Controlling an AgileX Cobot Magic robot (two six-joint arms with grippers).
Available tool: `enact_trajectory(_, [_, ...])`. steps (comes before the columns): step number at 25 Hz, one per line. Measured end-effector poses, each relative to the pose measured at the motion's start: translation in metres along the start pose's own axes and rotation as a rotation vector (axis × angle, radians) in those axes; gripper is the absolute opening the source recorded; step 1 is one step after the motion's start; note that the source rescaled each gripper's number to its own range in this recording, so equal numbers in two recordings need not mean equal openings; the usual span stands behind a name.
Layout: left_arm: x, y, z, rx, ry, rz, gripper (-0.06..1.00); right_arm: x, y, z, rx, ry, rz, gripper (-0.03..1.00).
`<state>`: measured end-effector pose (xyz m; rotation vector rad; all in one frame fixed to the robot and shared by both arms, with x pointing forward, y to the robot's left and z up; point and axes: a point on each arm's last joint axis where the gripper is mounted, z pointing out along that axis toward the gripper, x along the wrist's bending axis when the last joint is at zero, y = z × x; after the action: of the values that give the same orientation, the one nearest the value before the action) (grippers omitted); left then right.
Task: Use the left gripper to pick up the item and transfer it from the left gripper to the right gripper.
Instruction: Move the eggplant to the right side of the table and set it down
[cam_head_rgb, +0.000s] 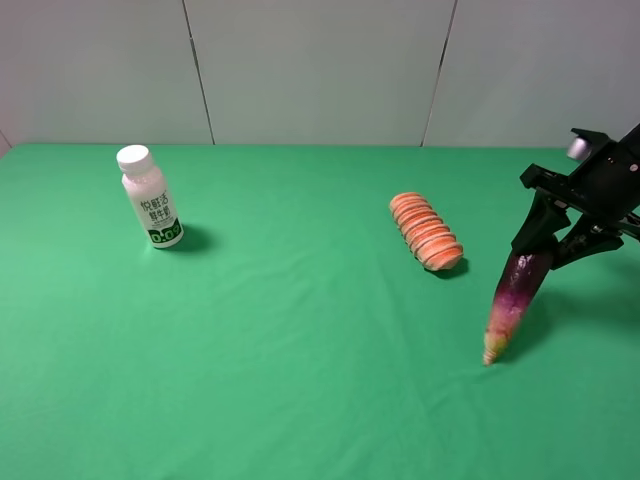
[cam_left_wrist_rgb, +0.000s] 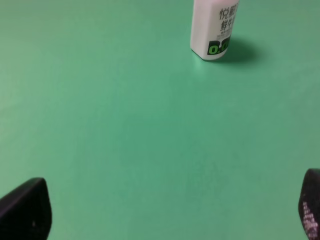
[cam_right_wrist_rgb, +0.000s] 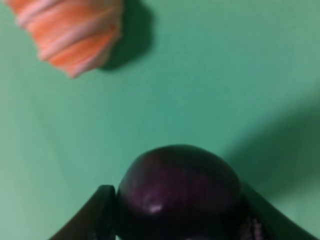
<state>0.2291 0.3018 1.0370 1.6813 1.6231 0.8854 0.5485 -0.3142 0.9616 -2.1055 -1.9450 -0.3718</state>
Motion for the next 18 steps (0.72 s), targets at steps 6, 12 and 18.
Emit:
enact_trajectory(6, [0.0, 0.0, 0.0, 0.0, 0.0, 0.0, 1.0, -0.008, 0.007, 0.01, -0.027, -0.041, -0.003, 0.0])
enact_trajectory(12, [0.0, 0.0, 0.0, 0.0, -0.005, -0.002, 1.0, -0.011, 0.013, 0.01, -0.089, -0.07, -0.01, 0.0])
enact_trajectory(18, [0.0, 0.0, 0.0, 0.0, 0.0, 0.0, 1.0, -0.013, 0.017, 0.021, -0.084, -0.081, -0.013, 0.0])
